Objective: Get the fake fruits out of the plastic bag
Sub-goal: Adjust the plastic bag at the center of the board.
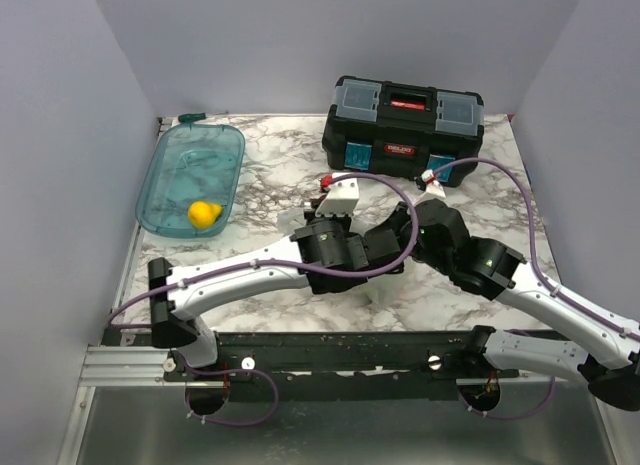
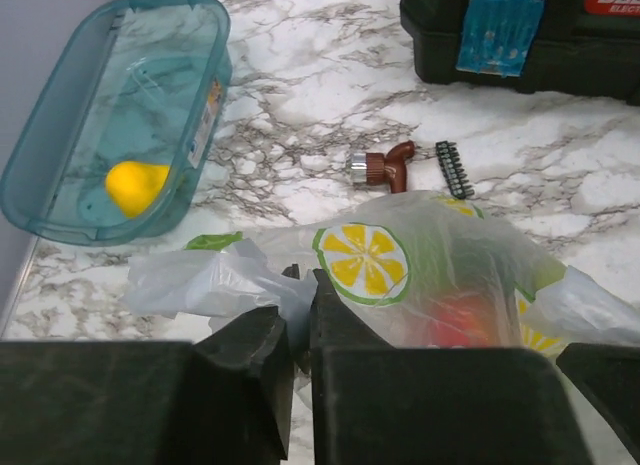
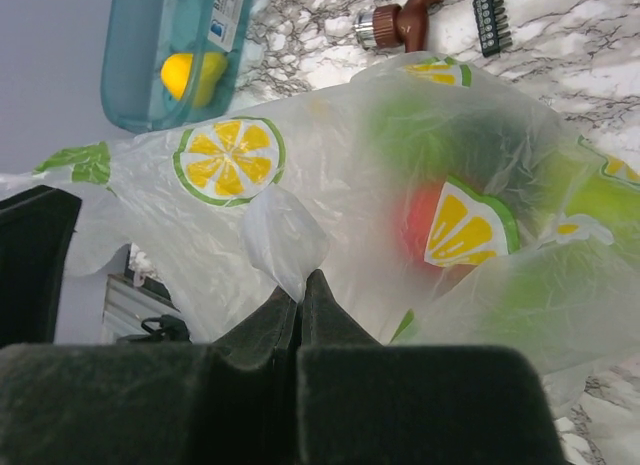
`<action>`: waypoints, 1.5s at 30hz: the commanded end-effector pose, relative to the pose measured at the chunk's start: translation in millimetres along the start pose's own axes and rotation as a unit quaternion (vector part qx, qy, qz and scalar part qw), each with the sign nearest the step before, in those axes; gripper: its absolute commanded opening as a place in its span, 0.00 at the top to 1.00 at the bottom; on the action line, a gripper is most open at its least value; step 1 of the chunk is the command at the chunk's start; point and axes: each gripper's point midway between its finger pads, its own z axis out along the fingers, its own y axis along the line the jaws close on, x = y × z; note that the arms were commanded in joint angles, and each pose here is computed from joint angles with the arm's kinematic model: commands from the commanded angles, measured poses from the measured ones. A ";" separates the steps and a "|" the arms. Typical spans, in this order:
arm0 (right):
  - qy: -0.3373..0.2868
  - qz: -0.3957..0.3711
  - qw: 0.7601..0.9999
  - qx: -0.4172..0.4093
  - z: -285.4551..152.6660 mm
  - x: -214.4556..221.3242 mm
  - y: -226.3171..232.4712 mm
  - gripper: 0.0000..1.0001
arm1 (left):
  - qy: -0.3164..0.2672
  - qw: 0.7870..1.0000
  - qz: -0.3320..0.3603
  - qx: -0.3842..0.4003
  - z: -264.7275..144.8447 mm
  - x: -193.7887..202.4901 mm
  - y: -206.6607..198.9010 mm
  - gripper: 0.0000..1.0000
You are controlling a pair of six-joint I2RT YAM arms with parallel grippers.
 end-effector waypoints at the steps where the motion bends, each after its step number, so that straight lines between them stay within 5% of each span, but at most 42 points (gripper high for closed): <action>1: 0.000 -0.038 0.999 -0.008 -3.7 0.7 -2.2 0.99 | 0.023 0.987 0.040 0.152 -12.0 -7.9 -10.4 1.00; 4: 0.012 -0.058 0.998 0.011 0.4 6.2 -11.2 0.99 | 0.026 0.906 -0.028 0.421 -55.4 -15.2 -35.3 1.00; 6: 0.015 -0.065 0.997 0.027 3.2 5.2 -14.3 0.99 | 0.010 0.863 -0.068 0.501 -71.1 -24.8 -24.7 1.00; 9: 0.004 -0.073 0.996 0.044 7.6 -6.2 -11.7 0.99 | 0.006 0.826 -0.074 0.558 -75.2 -41.3 -6.4 1.00; 13: -0.027 -0.103 0.992 0.071 14.7 -38.2 -0.9 0.99 | 0.005 0.804 -0.065 0.591 -62.5 -65.8 1.7 1.00; 20: -0.090 -0.099 0.978 0.161 31.5 -148.1 -29.8 0.99 | -0.031 0.795 -0.099 0.597 -11.6 -147.3 4.5 1.00; 26: -0.148 -0.141 0.956 0.212 6.4 -213.7 -18.5 0.99 | -0.043 0.756 -0.119 0.642 6.0 -212.3 -3.5 1.00; 31: -0.178 -0.140 0.948 0.224 -30.5 -226.8 -19.5 0.99 | -0.057 0.729 -0.106 0.674 0.7 -230.6 -5.2 1.00; 34: -0.155 -0.147 0.964 0.158 -39.9 -204.6 -9.7 0.99 | -0.053 0.718 -0.086 0.689 0.0 -216.5 -6.8 1.00; 38: -0.026 -0.137 0.989 -0.042 -18.3 -113.8 23.2 0.99 | 0.010 0.724 -0.088 0.684 21.6 -152.9 -5.9 1.00; 45: 0.171 -0.151 0.955 -0.192 2.2 82.3 47.7 0.72 | 0.062 0.755 -0.135 0.639 42.8 -45.7 22.4 1.00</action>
